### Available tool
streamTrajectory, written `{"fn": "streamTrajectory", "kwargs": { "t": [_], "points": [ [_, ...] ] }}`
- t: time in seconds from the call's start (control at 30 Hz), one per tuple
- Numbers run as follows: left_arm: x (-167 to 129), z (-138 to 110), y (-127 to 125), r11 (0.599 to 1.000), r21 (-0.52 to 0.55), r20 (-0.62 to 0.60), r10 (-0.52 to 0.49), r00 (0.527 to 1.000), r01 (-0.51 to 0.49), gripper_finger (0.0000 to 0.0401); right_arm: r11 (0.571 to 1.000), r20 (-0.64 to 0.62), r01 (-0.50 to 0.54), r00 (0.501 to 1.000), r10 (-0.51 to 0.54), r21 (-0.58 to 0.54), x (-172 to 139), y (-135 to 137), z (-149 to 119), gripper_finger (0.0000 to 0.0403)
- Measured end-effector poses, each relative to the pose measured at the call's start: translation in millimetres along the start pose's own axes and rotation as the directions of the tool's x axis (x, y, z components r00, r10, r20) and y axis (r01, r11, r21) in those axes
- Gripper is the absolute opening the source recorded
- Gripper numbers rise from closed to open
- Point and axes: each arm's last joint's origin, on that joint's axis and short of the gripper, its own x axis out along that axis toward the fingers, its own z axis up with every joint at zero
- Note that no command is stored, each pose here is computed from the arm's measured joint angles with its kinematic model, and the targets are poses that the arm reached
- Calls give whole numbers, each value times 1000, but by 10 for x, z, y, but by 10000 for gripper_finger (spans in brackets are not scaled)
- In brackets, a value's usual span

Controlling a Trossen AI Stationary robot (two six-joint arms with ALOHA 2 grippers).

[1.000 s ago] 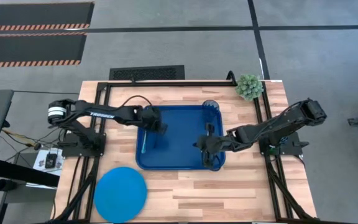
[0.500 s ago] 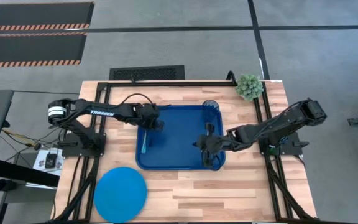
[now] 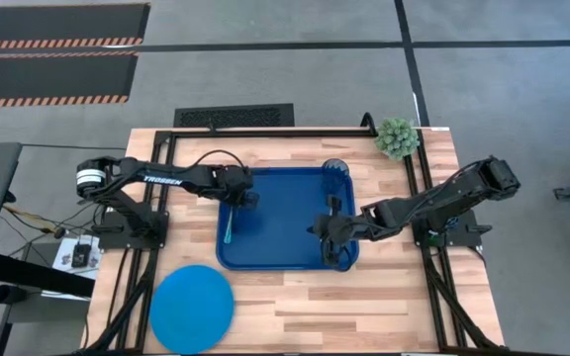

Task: Pick and place plate/cup/fork/spoon on tray
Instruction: Put the black spoon on the right side of the fork on the blue tray

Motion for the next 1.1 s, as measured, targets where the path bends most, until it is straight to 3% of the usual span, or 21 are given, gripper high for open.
{"fn": "streamTrajectory", "kwargs": {
  "t": [1.1],
  "points": [
    [70,-94,-104,1000,-6,-16,-27,1000,27,5,1000,4,-1,1000,1,2,3,-1,4,3]
  ]
}}
